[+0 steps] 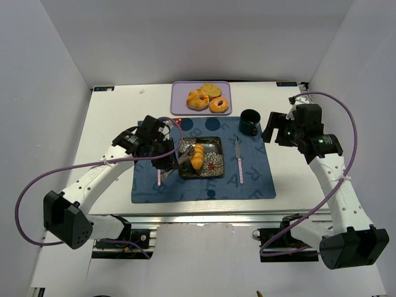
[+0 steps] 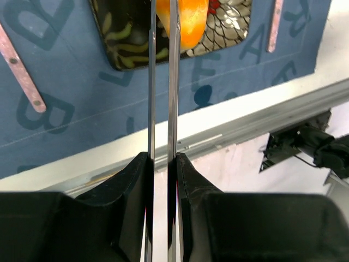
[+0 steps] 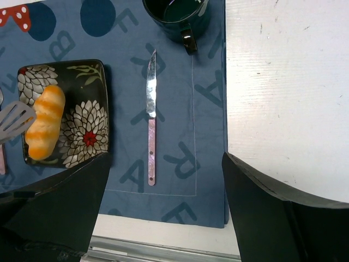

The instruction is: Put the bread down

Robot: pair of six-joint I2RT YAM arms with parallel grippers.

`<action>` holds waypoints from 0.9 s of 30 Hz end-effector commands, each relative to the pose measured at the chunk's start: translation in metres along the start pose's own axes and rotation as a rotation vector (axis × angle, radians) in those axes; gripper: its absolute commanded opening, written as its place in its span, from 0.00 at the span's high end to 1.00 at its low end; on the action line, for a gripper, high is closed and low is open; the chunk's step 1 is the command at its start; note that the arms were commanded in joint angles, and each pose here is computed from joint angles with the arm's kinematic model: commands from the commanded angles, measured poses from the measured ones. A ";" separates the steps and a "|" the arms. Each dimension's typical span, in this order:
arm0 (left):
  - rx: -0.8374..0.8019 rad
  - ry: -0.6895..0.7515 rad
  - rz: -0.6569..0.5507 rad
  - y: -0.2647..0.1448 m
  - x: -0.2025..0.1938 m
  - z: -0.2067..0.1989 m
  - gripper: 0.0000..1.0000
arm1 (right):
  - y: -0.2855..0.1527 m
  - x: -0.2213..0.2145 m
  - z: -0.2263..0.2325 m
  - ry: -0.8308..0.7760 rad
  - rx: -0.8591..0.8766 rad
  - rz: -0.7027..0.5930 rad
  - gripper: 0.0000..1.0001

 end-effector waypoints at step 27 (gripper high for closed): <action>0.566 -0.207 -0.524 -0.086 0.090 0.078 0.50 | 0.006 -0.005 0.008 0.005 0.066 -0.013 0.11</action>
Point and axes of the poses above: each gripper's point midway between its finger pads, its own y axis out along the fingers, its own z axis along the line the jaws close on, x = y × z, the point moved 3 cm from there along -y, back along the fingers, and after that the axes turned 2 degrees about -y, right-handed, at the moved point
